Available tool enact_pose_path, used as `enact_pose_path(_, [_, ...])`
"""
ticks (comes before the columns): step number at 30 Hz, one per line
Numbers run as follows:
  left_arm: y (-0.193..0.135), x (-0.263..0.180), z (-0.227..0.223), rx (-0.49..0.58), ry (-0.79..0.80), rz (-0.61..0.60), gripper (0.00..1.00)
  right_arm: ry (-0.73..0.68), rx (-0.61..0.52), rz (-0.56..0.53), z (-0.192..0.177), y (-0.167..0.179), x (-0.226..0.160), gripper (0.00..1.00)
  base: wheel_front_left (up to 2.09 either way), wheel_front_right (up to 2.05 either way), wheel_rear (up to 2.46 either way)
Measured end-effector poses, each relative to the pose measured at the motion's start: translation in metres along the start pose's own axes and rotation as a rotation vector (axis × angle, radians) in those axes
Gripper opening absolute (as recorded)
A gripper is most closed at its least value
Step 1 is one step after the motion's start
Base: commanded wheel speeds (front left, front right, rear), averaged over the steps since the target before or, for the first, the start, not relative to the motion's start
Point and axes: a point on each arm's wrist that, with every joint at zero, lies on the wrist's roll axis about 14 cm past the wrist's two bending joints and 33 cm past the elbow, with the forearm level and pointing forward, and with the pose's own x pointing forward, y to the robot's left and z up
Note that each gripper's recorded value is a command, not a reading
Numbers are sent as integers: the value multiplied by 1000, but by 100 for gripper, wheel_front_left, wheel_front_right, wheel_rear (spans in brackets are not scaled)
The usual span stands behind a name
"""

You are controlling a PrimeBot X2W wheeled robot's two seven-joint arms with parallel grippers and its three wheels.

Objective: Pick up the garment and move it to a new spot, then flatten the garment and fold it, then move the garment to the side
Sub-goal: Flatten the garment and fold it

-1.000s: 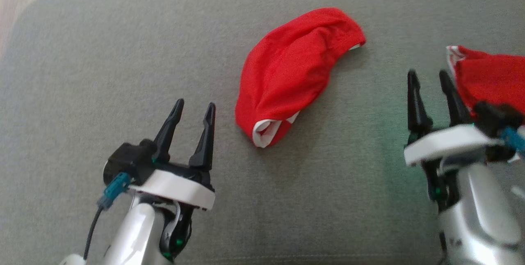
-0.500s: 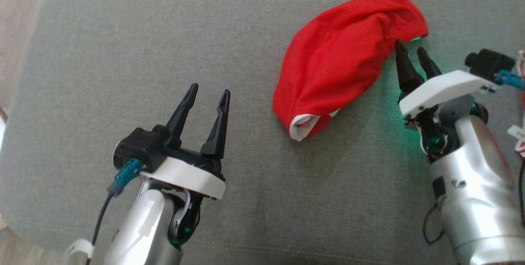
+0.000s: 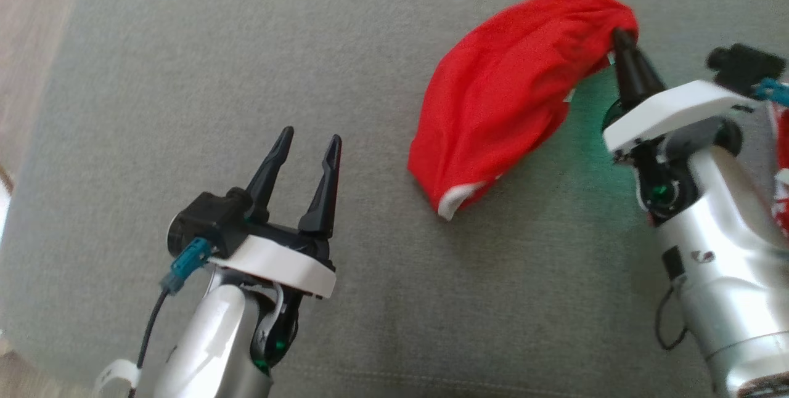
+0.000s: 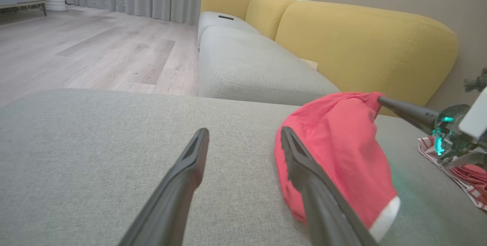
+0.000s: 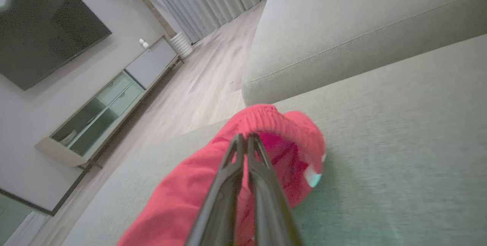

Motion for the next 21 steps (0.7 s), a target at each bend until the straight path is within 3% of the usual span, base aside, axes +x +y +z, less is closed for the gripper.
enact_pose_path(12, [-30,0,17,-12,-50,-79,100,-353,-141,-4,139,-14,-61,0,0,0,0])
enact_pose_path(21, [-37,-13,25,-11,-72,-90,100,-562,-323,48,232,30,-98,0,0,0,0])
